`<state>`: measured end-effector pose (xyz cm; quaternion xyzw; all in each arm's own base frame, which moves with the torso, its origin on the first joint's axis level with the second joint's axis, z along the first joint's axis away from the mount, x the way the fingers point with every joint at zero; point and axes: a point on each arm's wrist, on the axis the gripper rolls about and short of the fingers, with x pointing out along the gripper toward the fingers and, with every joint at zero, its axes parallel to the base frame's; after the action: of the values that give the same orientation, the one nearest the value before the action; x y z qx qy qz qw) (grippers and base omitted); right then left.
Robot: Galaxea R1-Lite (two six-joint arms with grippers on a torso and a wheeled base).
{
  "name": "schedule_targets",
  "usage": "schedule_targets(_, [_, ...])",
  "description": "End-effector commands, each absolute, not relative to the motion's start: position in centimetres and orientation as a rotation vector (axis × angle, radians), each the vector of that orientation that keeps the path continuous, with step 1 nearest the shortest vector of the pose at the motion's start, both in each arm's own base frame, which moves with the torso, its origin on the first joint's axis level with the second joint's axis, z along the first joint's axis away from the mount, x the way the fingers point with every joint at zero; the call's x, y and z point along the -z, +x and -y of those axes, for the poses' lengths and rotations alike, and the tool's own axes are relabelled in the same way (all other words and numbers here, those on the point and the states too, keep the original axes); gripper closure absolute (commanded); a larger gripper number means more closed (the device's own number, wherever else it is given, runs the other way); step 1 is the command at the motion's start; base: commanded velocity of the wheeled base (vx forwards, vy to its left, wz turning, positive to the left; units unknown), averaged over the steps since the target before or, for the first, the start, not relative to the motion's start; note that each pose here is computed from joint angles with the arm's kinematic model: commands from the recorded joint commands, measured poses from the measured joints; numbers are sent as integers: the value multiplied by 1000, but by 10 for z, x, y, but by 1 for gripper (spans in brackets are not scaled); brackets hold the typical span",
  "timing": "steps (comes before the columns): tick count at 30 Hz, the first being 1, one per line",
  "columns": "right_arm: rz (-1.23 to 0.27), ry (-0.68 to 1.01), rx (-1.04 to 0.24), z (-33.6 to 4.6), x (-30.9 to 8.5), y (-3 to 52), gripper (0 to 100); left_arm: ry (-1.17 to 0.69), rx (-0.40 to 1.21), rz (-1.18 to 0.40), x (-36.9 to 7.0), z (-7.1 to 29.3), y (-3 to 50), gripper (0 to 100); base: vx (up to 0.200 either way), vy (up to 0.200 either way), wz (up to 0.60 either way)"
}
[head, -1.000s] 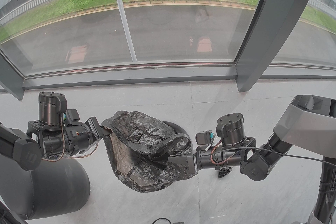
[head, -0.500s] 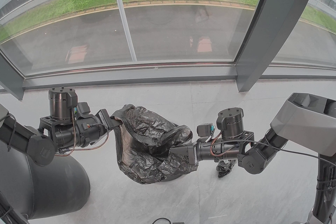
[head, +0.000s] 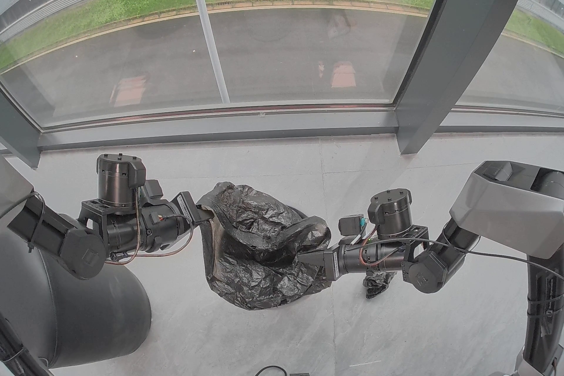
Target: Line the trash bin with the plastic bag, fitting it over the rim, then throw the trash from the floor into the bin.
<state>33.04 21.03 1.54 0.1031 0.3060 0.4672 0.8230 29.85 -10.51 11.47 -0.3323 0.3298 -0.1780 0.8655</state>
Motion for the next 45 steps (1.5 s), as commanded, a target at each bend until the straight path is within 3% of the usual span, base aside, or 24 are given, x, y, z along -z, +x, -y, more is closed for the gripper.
schedule_targets(1, [-649,194,-996,-201,-23,318,100,-691,373,-723,-110,107,289,100,0,0,0])
schedule_targets(4, [-663,154,-990,-193,-20,305,100,-687,367,-758,-103,107,281,100,0,0,0])
schedule_targets(9, [-662,90,-847,-183,-3,296,100,-687,350,-794,-93,106,277,100,0,0,0])
schedule_targets(36, [-654,94,-696,-158,15,293,100,-687,334,-813,-85,105,282,100,0,0,0])
schedule_targets(37, [-654,91,-687,-157,17,293,0,-687,334,-815,-84,105,282,100,0,0,0])
schedule_targets(45, [-660,87,-682,-154,15,285,0,-685,339,-815,-85,107,281,100,0,0,0])
